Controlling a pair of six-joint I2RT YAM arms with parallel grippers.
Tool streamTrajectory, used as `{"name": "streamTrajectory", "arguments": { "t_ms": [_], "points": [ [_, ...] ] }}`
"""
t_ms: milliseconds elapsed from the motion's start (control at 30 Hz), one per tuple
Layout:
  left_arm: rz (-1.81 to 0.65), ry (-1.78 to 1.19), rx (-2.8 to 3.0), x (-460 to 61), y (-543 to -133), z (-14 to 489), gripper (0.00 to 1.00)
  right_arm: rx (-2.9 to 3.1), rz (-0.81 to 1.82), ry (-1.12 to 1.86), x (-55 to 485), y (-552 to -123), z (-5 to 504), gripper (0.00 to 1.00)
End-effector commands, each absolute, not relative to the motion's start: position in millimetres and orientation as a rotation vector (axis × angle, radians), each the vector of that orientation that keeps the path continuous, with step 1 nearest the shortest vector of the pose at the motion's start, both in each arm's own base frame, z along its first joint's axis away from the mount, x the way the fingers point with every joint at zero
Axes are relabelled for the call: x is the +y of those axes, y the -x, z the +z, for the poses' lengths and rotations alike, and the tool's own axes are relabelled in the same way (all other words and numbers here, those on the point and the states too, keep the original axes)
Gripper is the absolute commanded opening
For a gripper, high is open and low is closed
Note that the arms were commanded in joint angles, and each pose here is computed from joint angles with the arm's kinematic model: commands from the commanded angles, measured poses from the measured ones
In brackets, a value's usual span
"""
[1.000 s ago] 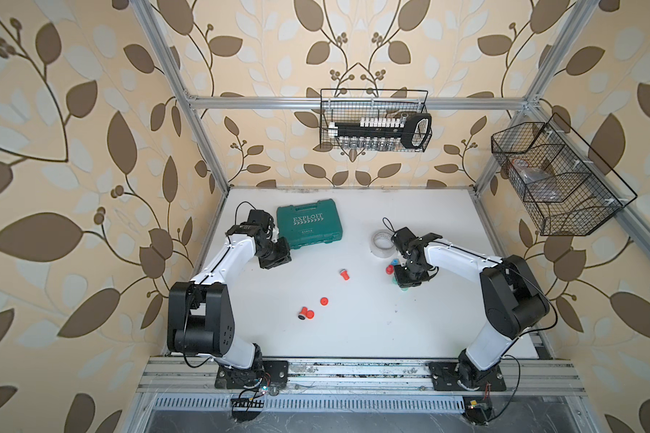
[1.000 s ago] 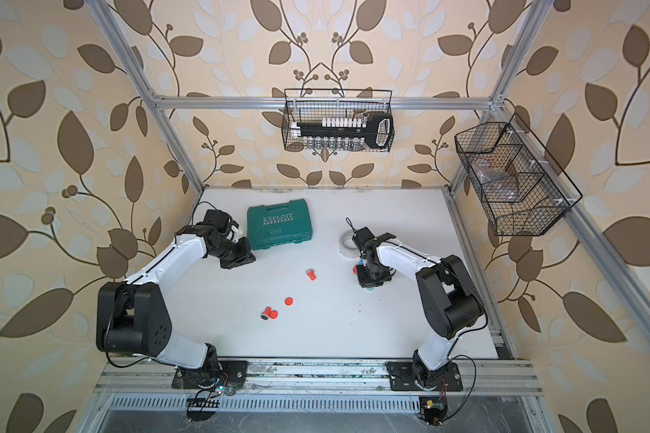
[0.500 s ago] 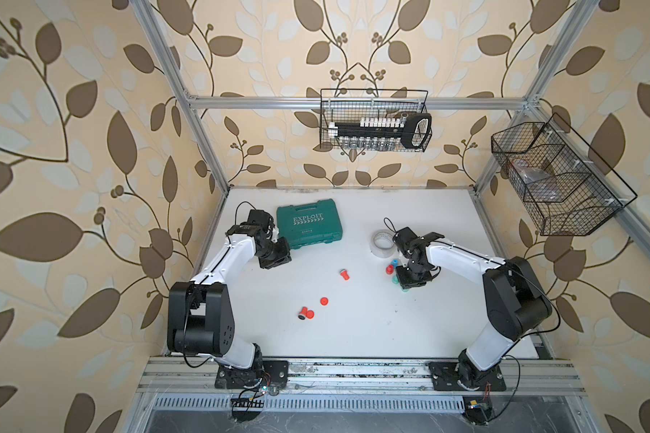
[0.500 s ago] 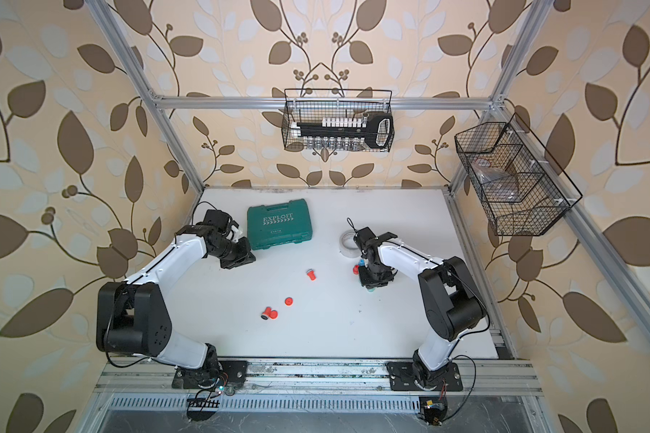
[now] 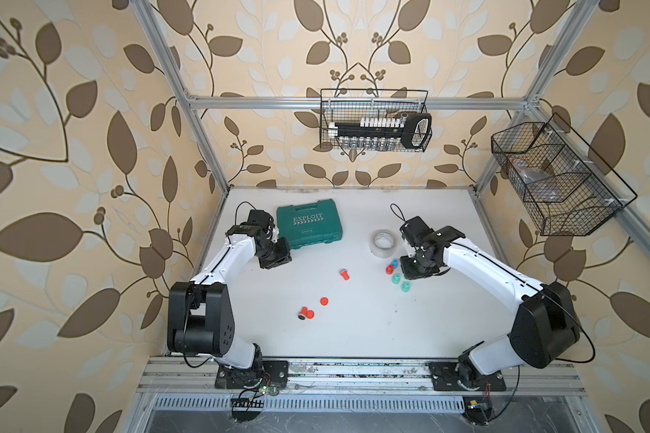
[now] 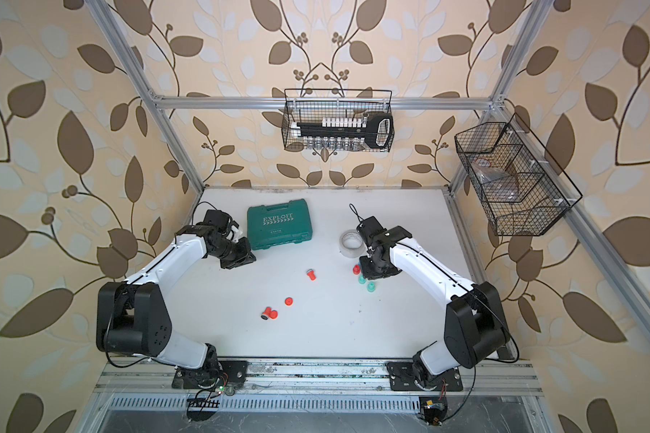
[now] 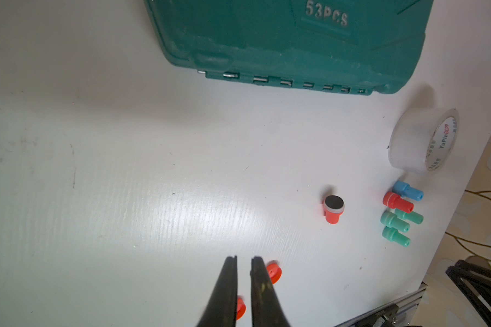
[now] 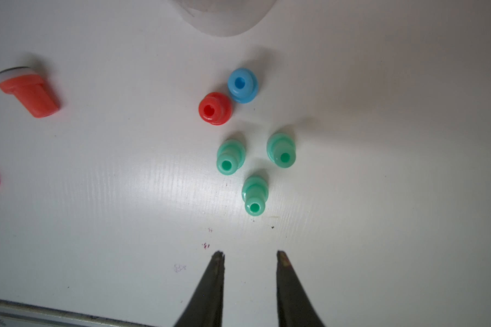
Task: Close the stamp cap
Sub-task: Move the stamp at the center of the board.
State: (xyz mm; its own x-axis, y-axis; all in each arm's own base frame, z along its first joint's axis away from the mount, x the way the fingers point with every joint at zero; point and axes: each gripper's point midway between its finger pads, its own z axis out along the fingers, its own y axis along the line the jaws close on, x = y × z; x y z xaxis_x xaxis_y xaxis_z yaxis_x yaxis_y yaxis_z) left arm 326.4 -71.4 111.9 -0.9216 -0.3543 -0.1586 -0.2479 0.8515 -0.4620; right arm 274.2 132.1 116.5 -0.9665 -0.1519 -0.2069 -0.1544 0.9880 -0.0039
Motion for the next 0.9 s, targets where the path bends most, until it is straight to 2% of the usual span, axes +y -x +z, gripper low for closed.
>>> {"name": "streamTrajectory", "arguments": {
  "t_ms": [0,567,867],
  "points": [
    [-0.668,0.437,2.797,-76,-321,113,0.15,2.923,0.038,0.264,149,-269,126,0.28],
    [-0.632,0.367,2.807,-86,-318,115,0.16,2.864,0.1,0.623,298,-287,87,0.27],
    [-0.627,0.364,2.8,-85,-318,117,0.17,2.87,0.059,0.637,322,-315,53,0.27]
  ]
}}
